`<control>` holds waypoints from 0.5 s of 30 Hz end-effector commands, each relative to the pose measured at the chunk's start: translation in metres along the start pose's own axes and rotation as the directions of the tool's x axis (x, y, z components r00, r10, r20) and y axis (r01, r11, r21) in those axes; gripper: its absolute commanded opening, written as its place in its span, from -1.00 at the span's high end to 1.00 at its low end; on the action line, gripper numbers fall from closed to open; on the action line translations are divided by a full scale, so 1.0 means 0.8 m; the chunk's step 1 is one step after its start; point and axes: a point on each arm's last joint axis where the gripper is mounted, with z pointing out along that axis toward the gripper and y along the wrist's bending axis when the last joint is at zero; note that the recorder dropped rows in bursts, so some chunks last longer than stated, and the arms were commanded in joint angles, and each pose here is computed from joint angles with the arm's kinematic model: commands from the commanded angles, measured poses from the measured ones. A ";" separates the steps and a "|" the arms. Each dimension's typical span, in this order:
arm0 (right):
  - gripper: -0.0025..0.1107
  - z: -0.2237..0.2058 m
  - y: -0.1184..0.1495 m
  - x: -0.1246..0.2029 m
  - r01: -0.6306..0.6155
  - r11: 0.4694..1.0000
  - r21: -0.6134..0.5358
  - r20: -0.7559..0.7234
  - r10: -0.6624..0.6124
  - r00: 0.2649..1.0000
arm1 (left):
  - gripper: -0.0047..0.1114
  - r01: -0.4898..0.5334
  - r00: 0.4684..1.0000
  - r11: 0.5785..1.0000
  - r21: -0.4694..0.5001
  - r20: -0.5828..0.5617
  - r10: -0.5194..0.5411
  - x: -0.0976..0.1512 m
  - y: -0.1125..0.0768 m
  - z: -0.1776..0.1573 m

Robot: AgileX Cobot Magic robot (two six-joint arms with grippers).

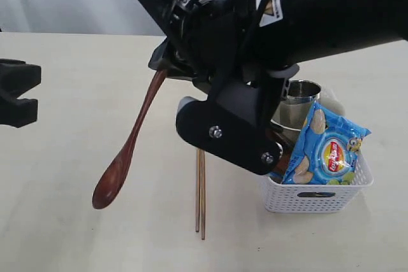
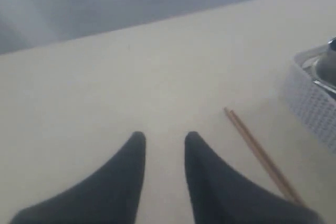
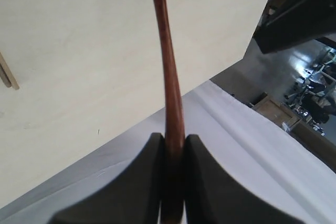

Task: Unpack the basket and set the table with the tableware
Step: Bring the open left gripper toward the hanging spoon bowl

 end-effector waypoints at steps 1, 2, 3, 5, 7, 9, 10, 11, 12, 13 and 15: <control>0.96 0.001 -0.001 0.000 -0.013 1.000 0.003 0.004 0.013 1.000 | 0.01 -0.026 0.999 0.994 0.105 0.046 0.021 -0.005 -0.023 -0.008; 0.96 0.001 -0.001 0.000 -0.013 1.000 0.005 0.002 0.013 1.000 | -0.05 -0.038 0.999 0.991 0.131 0.041 0.033 -0.004 -0.030 -0.008; 0.96 0.001 -0.001 0.000 -0.013 1.000 0.005 0.002 0.013 1.000 | -0.07 -0.050 0.998 0.986 0.156 0.040 0.045 -0.003 -0.036 -0.008; 0.96 0.001 -0.001 0.000 -0.013 1.000 0.007 0.001 0.013 1.000 | -0.06 -0.070 0.997 0.978 0.198 0.056 0.060 -0.004 -0.046 -0.009; 0.96 0.001 -0.001 0.000 -0.013 1.000 0.007 0.001 0.013 1.000 | -0.06 -0.089 0.993 0.968 0.236 0.100 0.067 -0.008 -0.055 -0.012; 0.96 0.001 -0.001 0.000 -0.013 1.000 0.009 0.000 0.013 1.000 | -0.06 -0.102 0.988 0.959 0.263 0.140 0.067 -0.011 -0.062 -0.014; 0.96 0.001 -0.002 0.000 -0.013 1.000 0.012 -0.001 0.013 1.000 | -0.06 -0.109 0.985 0.954 0.278 0.157 0.067 -0.013 -0.065 -0.015; 0.96 0.001 -0.002 0.000 -0.013 1.000 0.014 -0.002 0.013 1.000 | -0.06 -0.115 0.983 0.950 0.291 0.172 0.066 -0.014 -0.069 -0.016; 0.96 0.001 -0.002 0.000 -0.013 1.000 0.014 -0.002 0.013 1.000 | -0.06 -0.115 0.982 0.945 0.306 0.179 0.061 -0.014 -0.072 -0.017; 0.96 0.001 -0.002 0.000 -0.013 1.000 0.014 -0.002 0.013 1.000 | -0.06 -0.106 0.983 0.941 0.320 0.178 0.050 -0.014 -0.075 -0.017; 0.96 0.001 -0.002 0.000 -0.013 1.000 0.014 -0.002 0.013 1.000 | -0.09 -0.091 0.985 0.935 0.343 0.169 0.034 -0.013 -0.080 -0.018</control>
